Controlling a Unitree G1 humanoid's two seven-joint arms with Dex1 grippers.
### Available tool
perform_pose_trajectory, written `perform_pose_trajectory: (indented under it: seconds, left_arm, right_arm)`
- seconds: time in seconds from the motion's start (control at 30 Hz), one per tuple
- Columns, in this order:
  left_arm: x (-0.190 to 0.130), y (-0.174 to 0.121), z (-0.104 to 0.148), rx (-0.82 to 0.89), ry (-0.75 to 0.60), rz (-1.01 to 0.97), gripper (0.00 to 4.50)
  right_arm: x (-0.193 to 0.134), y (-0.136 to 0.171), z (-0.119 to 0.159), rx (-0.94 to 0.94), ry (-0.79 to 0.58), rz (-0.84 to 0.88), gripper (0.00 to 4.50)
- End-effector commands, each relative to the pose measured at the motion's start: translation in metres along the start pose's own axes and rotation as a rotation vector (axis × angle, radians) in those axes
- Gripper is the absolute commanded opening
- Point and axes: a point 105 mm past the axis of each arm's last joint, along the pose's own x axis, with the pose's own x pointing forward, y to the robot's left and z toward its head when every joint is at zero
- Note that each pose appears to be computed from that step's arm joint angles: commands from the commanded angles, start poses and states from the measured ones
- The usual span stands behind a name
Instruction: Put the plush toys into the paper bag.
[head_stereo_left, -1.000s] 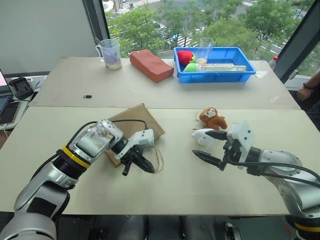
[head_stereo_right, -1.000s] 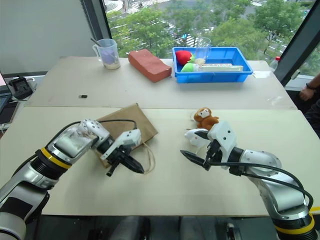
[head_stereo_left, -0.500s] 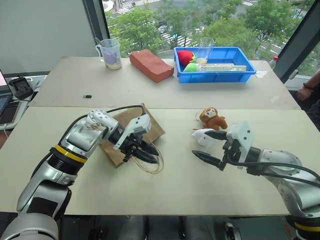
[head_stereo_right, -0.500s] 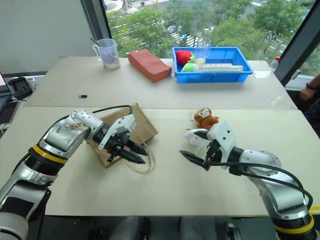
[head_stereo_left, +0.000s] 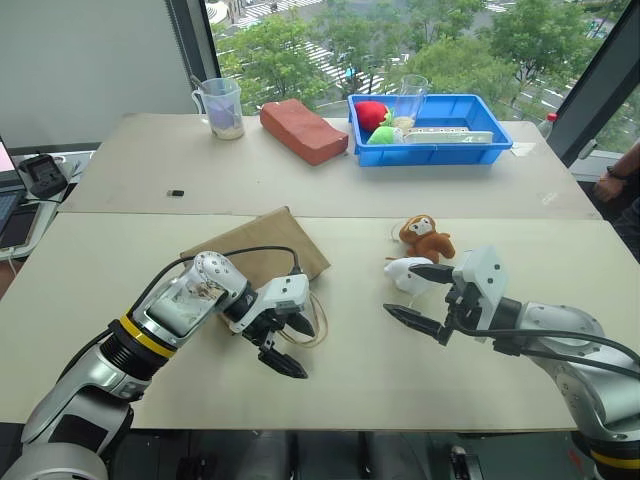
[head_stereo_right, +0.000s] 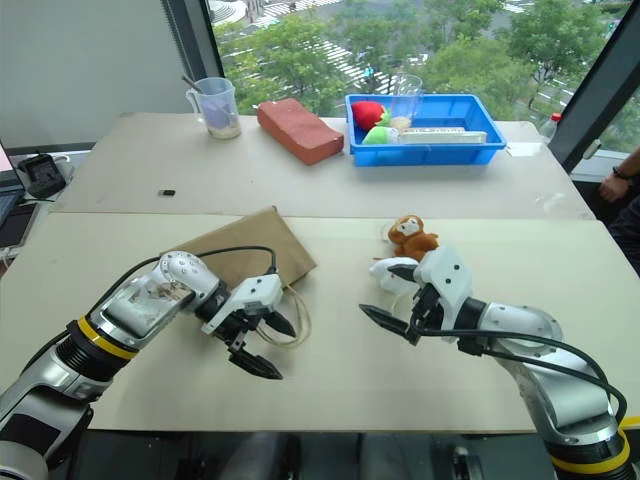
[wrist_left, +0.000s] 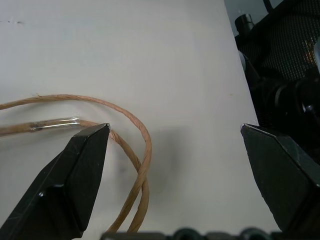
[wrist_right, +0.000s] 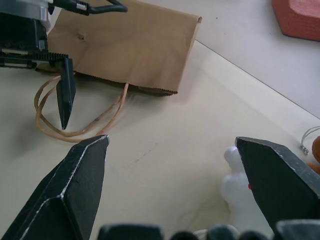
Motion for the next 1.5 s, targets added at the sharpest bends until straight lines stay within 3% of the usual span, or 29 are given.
perform_pose_trajectory:
  seconds: [0.03,0.07,0.17,0.33,0.43,0.6,0.7,0.87,0.97,1.33,1.5]
  left_arm:
    - [0.004,-0.005,0.004,0.019,-0.014,-0.046,4.47]
    - [0.005,-0.006,0.005,0.022,-0.014,-0.056,4.47]
    - [0.006,-0.006,0.0,0.022,0.018,-0.06,3.62]
    - [0.005,-0.004,-0.001,0.025,0.022,-0.051,1.34]
    - [-0.01,0.009,0.008,0.014,-0.027,0.013,0.02]
    - [-0.051,0.024,0.039,0.057,-0.161,0.1,0.02]
    - [-0.076,0.015,0.06,0.113,-0.239,0.086,0.02]
    - [-0.095,0.014,0.07,0.159,-0.28,0.112,0.02]
    - [-0.098,0.019,0.073,0.167,-0.306,0.139,0.0]
    - [-0.104,0.02,0.094,0.195,-0.412,0.134,0.0]
    - [-0.107,0.021,0.103,0.205,-0.452,0.142,0.0]
  right_arm:
    - [-0.005,-0.002,0.011,-0.022,-0.029,-0.02,4.5]
    - [-0.005,-0.002,0.011,-0.022,-0.029,-0.021,4.5]
    - [-0.005,-0.003,0.011,-0.021,-0.03,-0.025,4.5]
    - [-0.004,-0.003,0.012,-0.021,-0.032,-0.026,4.5]
    - [-0.004,-0.004,0.012,-0.023,-0.036,-0.029,4.5]
    - [-0.004,-0.004,0.012,-0.028,-0.034,-0.027,4.5]
    - [-0.002,0.0,0.009,-0.034,-0.024,-0.006,4.5]
    - [0.015,0.008,0.013,-0.041,-0.064,0.039,4.5]
    - [0.029,0.011,0.025,-0.022,-0.126,0.063,3.72]
    - [0.102,0.029,0.042,0.105,-0.26,0.134,0.02]
    - [0.133,0.028,0.041,0.15,-0.283,0.135,0.02]
